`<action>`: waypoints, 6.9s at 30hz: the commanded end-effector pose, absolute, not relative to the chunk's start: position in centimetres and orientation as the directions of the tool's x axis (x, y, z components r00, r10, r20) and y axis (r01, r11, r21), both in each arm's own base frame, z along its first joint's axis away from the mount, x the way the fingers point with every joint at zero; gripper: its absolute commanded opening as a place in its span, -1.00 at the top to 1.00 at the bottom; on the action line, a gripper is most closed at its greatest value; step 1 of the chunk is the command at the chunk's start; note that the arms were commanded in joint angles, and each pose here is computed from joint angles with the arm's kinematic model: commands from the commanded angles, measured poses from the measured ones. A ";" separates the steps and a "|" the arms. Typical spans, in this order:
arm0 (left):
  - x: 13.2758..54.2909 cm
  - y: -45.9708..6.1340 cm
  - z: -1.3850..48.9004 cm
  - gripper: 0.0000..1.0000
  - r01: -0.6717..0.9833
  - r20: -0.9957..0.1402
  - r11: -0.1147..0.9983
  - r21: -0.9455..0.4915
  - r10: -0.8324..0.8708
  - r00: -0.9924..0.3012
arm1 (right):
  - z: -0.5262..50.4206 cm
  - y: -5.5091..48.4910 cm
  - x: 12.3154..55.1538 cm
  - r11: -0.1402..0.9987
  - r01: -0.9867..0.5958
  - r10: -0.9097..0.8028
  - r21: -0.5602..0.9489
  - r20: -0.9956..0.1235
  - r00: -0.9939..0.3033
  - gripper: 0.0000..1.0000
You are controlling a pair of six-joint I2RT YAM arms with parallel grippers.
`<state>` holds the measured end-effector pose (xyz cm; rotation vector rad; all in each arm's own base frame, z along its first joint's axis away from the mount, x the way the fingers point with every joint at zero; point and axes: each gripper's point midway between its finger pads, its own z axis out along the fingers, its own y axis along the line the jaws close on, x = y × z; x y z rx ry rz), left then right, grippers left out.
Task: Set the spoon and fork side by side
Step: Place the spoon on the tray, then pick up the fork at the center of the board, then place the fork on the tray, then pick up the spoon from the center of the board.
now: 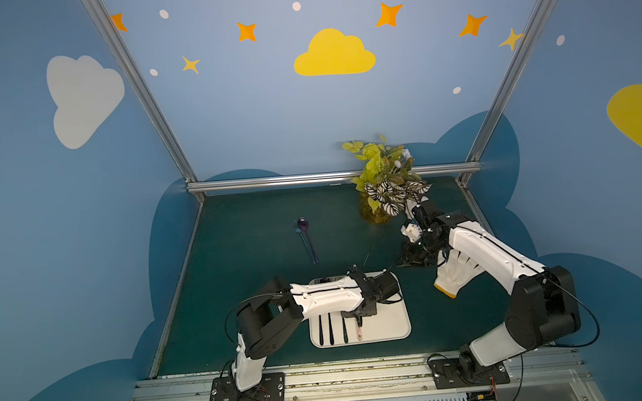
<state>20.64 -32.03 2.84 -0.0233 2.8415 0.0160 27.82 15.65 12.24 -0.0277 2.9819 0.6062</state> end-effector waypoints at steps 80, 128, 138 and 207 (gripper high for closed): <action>48.2 -10.6 7.7 0.95 -0.221 -0.388 0.974 -0.048 -0.222 -0.895 | 13.9 16.8 27.4 0.931 -0.115 -0.080 0.346 -0.112 -0.990 0.46; 22.7 -38.5 4.4 0.95 0.037 -0.277 0.899 -0.437 -0.096 -0.956 | 16.2 11.2 25.0 0.895 -0.036 0.052 0.445 -0.184 -0.981 0.47; 22.9 -37.8 3.4 0.95 0.057 -0.261 0.909 -0.414 -0.058 -0.964 | 16.1 11.1 24.8 0.896 -0.032 0.054 0.443 -0.179 -0.982 0.47; 42.4 -18.3 9.2 -0.56 -0.206 -0.374 0.972 -0.112 -0.233 -0.898 | 14.3 11.8 26.0 0.901 0.012 0.076 0.434 -0.131 -0.988 0.47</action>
